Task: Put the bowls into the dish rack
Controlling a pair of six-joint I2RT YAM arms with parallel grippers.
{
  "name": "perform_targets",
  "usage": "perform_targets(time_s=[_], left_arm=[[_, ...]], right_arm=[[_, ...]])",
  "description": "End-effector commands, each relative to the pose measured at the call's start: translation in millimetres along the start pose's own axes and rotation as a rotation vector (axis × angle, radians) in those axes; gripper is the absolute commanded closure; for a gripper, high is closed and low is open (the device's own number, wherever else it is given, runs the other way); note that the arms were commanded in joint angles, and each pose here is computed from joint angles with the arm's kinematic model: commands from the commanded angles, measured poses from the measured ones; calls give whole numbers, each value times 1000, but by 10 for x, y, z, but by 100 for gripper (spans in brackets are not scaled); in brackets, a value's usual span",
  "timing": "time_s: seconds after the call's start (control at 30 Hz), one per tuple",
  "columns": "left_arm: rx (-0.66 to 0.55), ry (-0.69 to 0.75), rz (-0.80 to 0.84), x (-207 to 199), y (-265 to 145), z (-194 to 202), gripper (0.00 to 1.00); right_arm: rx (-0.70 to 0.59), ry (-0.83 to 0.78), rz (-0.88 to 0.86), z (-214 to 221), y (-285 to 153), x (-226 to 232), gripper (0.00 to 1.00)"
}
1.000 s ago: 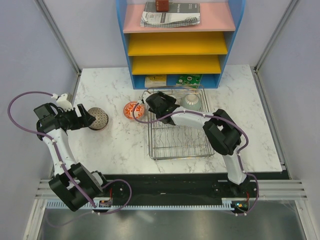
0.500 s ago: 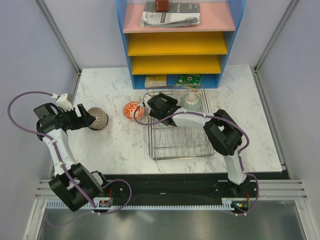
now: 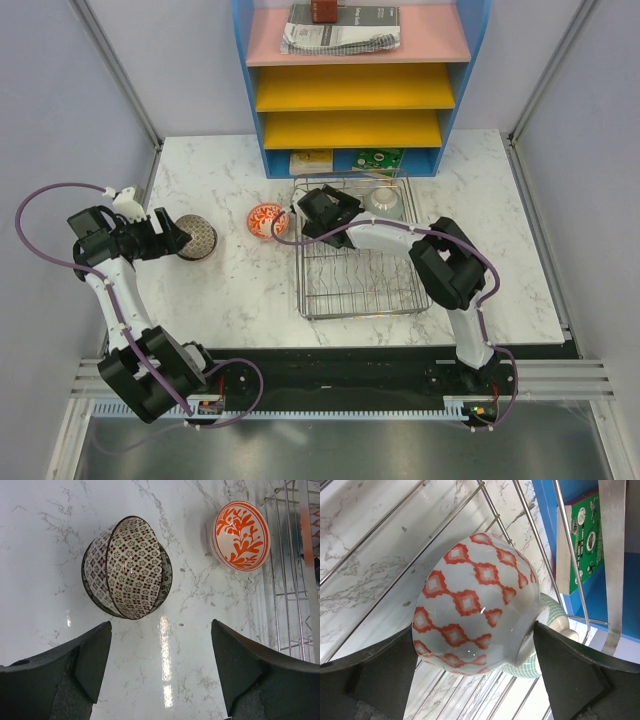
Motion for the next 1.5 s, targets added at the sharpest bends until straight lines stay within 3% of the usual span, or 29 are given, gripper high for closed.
perform_targets(time_s=[0.0,0.5,0.8,1.17,1.47], left_arm=[[-51,27,23,-85,-85,-145,14],[-54,30,19,-90,-96,-148,14],[-55,44,1,-74,-109,-140,14],[-46,42,-32,-5,-92,-116,14],[-34,34,-91,157,-30,-106,14]], right_arm=[[-68,62,-126,-170,-138,92,2],[-208,213,-298,-523,-450,-41,2],[-233,303,-446,-542,-267,-3,2],[-290,304,-589,-766,-176,203,2],[-330,303,-594,-928,-101,167,2]])
Point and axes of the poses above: each gripper's point midway between its finger pads, its own y axis out along the fingers, its own x axis along the line the jaws close on, z = x × y, the point moved 2 cm from there along -y, back along the fingers, and after that the axes turned 5 degrees about -y, right-handed, at the moved point
